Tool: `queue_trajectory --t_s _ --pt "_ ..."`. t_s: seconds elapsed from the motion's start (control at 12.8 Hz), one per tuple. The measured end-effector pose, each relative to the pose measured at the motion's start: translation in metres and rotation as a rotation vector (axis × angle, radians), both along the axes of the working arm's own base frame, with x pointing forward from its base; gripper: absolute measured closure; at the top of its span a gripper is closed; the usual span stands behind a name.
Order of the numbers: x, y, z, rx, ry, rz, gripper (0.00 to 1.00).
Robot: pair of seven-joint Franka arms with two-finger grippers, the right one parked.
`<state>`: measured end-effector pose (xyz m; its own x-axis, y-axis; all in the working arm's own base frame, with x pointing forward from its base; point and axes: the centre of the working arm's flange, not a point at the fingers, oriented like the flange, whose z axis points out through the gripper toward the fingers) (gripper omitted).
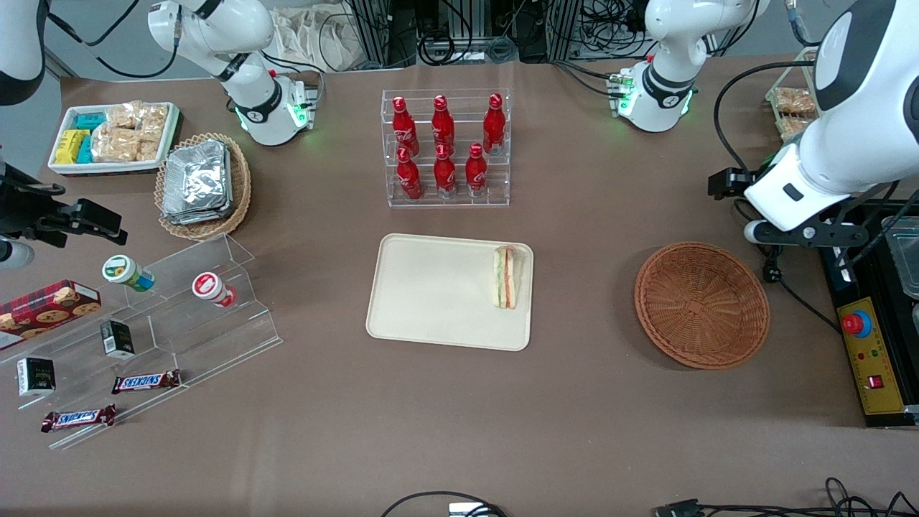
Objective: Place sandwich from basket to tray
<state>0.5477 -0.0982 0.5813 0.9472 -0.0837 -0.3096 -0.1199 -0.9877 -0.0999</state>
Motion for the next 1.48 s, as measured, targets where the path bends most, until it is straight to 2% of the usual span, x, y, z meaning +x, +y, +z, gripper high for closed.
queue_trajectory --t_s 0.62,0.7,0.94,1.17,1.48 --pt "-0.006 0.015 0.006 0.024 -0.013 0.033 0.00" --pt "-0.006 0.018 0.006 0.016 -0.026 0.035 0.00" --pt "-0.015 0.027 0.003 -0.013 -0.095 0.034 0.00" --pt "-0.028 0.030 0.002 -0.052 -0.129 0.048 0.00" --pt "-0.022 0.031 0.006 -0.083 -0.177 0.009 0.00"
